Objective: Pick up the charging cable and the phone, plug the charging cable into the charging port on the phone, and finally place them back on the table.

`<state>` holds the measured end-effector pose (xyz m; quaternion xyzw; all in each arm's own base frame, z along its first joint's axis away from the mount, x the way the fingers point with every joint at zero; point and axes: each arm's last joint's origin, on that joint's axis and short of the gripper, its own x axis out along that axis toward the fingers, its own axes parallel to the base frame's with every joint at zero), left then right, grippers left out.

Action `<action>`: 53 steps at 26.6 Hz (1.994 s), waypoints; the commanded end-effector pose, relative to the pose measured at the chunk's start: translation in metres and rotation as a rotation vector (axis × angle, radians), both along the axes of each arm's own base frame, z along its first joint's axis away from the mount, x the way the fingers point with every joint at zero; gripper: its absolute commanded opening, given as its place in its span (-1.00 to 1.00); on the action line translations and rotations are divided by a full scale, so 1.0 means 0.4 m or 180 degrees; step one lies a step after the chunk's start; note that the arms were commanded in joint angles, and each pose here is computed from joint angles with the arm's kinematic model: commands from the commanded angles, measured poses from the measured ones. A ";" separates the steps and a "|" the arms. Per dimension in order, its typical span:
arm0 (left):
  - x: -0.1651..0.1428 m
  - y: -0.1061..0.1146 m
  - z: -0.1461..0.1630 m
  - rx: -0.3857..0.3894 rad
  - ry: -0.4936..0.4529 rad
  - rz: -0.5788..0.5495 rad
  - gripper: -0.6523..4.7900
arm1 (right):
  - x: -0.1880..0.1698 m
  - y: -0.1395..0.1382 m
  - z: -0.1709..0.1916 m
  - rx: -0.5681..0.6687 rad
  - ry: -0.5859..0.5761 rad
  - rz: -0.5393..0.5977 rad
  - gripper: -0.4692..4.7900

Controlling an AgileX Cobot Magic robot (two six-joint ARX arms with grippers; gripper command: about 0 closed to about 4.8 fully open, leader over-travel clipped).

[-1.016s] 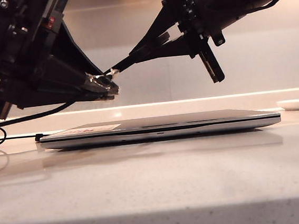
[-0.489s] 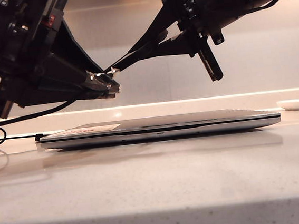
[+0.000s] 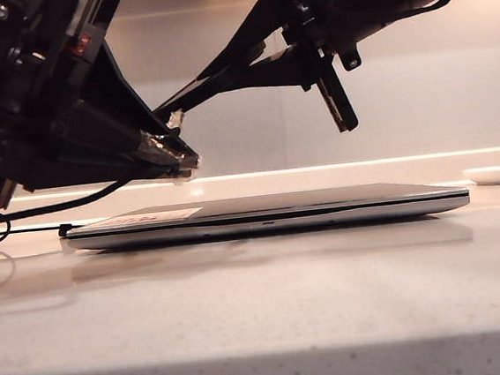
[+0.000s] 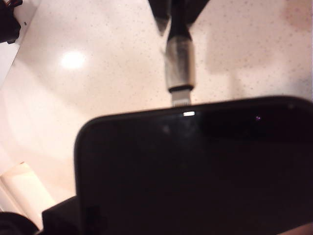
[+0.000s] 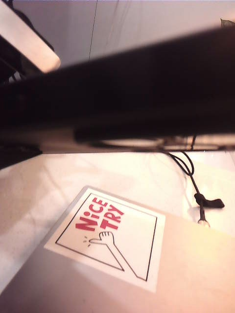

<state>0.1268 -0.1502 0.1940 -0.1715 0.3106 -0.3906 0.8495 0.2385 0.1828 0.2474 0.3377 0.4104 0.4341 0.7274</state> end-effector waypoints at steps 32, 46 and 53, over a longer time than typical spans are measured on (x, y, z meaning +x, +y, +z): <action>0.005 -0.003 0.018 -0.0139 -0.0134 0.0050 -0.78 | -0.006 0.002 0.004 -0.0146 -0.0359 0.0115 -0.84; 0.005 -0.003 0.016 -0.0120 -0.0119 0.0048 -0.78 | 0.007 -0.005 0.017 -0.0081 -0.0516 -0.0068 -0.84; 0.005 -0.003 0.016 -0.0120 -0.0119 0.0049 -0.78 | 0.009 -0.007 0.020 -0.0026 -0.0510 -0.0070 -0.84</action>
